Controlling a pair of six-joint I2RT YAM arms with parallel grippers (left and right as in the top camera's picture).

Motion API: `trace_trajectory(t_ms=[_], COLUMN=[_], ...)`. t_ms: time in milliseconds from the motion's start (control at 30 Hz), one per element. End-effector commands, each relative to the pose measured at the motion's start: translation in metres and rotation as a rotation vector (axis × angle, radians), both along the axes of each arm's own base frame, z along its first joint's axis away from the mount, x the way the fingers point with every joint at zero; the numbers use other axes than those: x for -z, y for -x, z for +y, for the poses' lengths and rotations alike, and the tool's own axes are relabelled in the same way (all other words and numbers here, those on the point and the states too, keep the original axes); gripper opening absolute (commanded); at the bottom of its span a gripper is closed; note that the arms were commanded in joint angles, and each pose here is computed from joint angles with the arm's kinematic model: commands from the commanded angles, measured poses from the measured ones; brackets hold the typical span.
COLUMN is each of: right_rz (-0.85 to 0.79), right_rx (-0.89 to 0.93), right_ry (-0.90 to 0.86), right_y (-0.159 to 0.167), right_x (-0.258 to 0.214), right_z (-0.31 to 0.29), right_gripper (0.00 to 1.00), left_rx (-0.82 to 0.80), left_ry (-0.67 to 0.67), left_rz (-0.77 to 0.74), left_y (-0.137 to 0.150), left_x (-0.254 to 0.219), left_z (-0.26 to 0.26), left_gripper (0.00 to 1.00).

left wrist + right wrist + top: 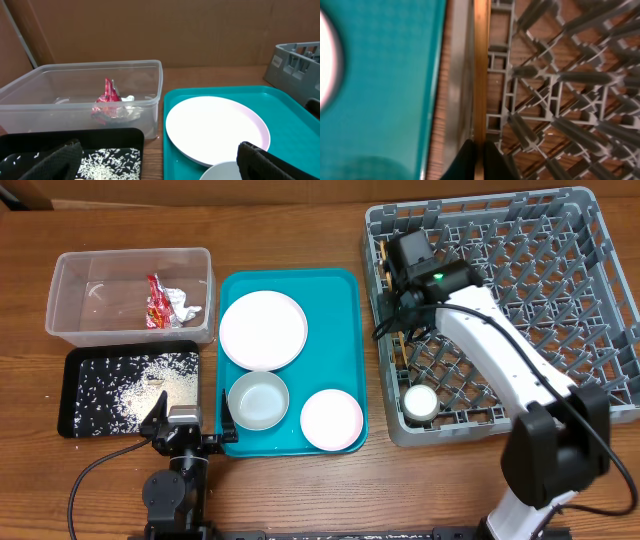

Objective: Sort waste into correct bins and load items into the dishwasher
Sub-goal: 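Drop the second chopstick into the grey rack with the right gripper, then grasp the pink-rimmed bowl on the teal tray with the right gripper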

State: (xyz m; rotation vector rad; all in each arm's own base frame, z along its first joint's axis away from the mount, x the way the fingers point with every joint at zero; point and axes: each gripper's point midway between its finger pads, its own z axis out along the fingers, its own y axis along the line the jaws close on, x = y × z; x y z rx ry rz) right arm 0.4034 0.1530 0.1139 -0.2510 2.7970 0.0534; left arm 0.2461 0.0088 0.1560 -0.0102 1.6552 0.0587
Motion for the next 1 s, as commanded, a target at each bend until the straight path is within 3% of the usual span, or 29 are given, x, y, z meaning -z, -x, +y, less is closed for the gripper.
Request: trace_trajectory(t_ms=[0, 100, 300, 500, 633, 767, 967], right_rz=[-0.065, -0.095, -0.194, -0.341, -0.369, -0.251, -0.017], right_rx=[-0.004, 0.013, 0.011, -0.002, -0.033, -0.108, -0.311], right_ry=[0.032, 0.054, -0.085, -0.27, -0.324, -0.316, -0.094], right_y=[-0.01, -0.012, 0.0, 0.041, 0.077, 0.121, 0.165], right_x=[-0.013, -0.028, -0.095, -0.18, -0.208, -0.19, -0.067], right_z=[-0.006, -0.011, 0.008, 0.027, 0.036, 0.06, 0.095], right_gripper=[0.43, 0.55, 0.55, 0.55, 0.55, 0.56, 0.55], left_rx=[-0.006, -0.006, -0.006, -0.006, -0.006, -0.006, -0.006], left_ry=[-0.016, -0.016, -0.016, -0.016, -0.016, -0.016, -0.016], left_rz=[-0.01, -0.01, -0.01, -0.01, -0.01, -0.01, -0.01], left_y=[0.0, 0.0, 0.0, 0.0, 0.0, 0.0, 0.0], left_x=[-0.001, -0.001, -0.001, -0.001, -0.001, -0.001, -0.001], left_z=[0.001, 0.001, 0.001, 0.001, 0.001, 0.001, 0.001], left_gripper=[1.0, 1.0, 1.0, 1.0, 1.0, 1.0, 0.99])
